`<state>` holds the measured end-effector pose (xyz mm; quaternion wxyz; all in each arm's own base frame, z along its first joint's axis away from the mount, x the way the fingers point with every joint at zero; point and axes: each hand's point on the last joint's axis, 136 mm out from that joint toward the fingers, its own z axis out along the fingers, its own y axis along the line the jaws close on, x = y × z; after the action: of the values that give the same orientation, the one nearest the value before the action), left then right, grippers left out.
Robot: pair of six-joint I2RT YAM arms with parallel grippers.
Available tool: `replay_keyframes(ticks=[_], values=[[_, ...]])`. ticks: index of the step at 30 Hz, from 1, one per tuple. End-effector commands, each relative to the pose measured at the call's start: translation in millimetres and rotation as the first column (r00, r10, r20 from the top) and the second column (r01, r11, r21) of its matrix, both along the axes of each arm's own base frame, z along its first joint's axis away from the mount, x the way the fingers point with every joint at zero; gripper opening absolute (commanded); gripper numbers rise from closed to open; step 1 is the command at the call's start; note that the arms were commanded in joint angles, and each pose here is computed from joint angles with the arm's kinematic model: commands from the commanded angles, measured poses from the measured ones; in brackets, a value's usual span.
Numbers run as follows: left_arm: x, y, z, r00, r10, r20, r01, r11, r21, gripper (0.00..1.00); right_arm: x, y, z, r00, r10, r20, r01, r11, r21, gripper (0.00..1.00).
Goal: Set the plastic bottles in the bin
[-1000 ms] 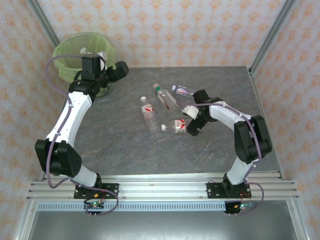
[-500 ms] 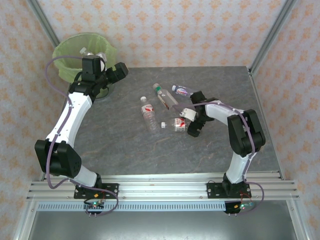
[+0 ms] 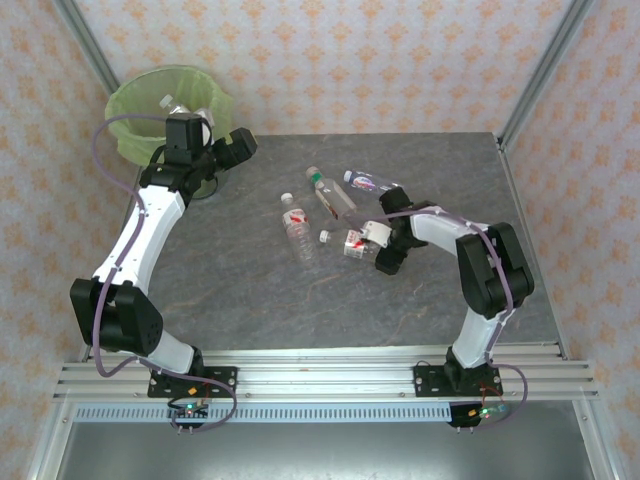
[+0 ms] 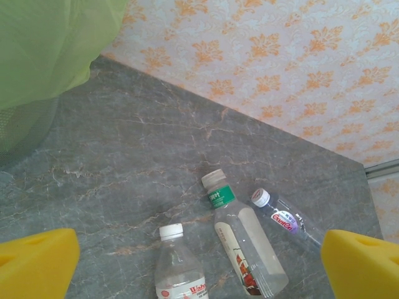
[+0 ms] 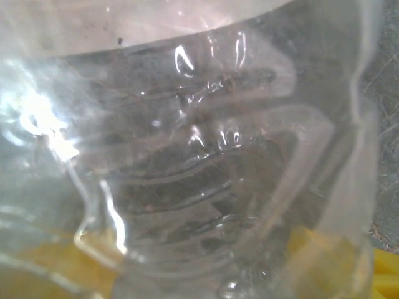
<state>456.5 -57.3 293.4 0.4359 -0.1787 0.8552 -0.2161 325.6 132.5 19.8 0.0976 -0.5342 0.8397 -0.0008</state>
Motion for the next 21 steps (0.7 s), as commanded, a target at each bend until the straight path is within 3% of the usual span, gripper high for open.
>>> replay_keyframes(ticks=[1,11,21], values=[[-1.5,3.4,-2.3,1.0,0.005,-0.002,-0.005,1.0,0.022,1.0,-14.7,-1.8,-5.3,0.999,0.044,0.0,-0.044,0.998,-0.047,0.7],[-1.6,3.3,-10.3,1.0,0.003,-0.021,-0.003,1.0,0.027,1.0,-16.8,8.1,5.1,0.998,0.049,0.044,-0.048,0.999,-0.008,0.58],[-3.3,-1.5,-14.2,0.999,-0.013,-0.035,0.013,1.0,0.001,1.0,-13.0,27.8,38.0,0.993,0.006,0.121,-0.022,0.991,0.13,0.58]])
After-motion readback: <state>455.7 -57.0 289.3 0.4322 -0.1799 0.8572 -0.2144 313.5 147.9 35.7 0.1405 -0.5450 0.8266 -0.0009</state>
